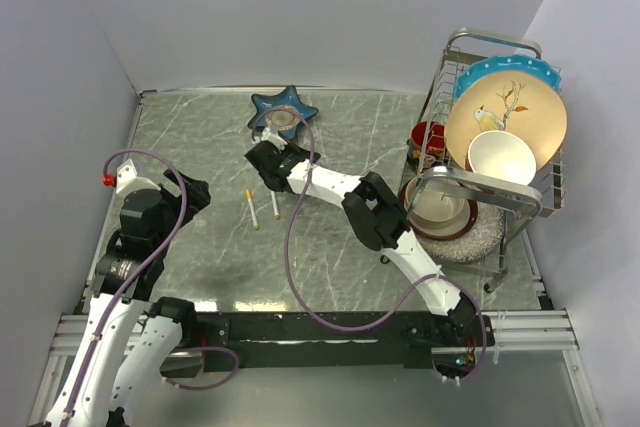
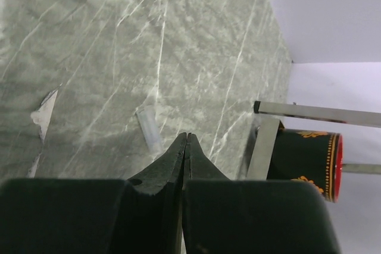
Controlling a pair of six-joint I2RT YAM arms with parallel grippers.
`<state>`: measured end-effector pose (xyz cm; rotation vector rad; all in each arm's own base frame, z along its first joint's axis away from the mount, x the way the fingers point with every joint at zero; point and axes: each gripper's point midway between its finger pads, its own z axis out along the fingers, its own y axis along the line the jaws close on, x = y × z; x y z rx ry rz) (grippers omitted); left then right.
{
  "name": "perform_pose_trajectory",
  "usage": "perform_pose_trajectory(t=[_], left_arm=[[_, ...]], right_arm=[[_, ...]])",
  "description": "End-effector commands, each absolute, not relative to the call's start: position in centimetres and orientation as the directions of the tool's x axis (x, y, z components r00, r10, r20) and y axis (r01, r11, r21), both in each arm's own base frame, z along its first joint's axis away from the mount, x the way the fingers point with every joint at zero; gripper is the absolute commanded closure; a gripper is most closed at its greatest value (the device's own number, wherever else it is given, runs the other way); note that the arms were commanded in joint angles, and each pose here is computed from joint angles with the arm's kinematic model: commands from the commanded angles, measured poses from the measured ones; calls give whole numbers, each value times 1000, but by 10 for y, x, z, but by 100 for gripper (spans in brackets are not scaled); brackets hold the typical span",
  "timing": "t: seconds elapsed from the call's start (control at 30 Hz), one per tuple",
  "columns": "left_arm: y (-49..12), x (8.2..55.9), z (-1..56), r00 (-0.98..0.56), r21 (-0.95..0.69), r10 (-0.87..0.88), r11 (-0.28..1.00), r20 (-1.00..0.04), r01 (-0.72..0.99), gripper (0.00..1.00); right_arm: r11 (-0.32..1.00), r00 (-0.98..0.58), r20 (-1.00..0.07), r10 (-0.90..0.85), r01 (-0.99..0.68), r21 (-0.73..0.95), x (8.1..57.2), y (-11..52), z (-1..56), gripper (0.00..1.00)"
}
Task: Insert the pens into the pen caps
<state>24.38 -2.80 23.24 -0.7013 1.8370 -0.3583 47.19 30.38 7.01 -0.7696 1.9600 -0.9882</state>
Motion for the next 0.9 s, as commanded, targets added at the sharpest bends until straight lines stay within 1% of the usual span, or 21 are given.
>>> perform_pose_trajectory(t=[0.0,0.1,0.23,0.63,0.73,0.87], left_arm=[[-29,248,240,-216,-555,-609,789,-763,-264,1],[-29,248,241,-216,-556,-610,788,-763,-264,1],[-28,248,241,-214,-557,-611,787,-762,-266,1],[-28,248,240,-213,-556,-611,787,-762,-267,1],[-28,248,241,-213,-556,-610,788,-763,-265,1],[-28,248,241,-214,-556,-610,788,-763,-264,1]], right_arm=[[537,-566,-366,-739,-165,-828,484,275,49,100],[546,-574,-362,-735,-184,-817,484,271,43,100],[580,-582,-383,-718,-195,-791,487,269,42,100],[613,-598,-392,-700,-220,-759,489,267,41,100],[629,-605,-386,-697,-256,-734,486,269,37,100],[629,-611,-379,-695,-263,-731,486,266,37,100]])
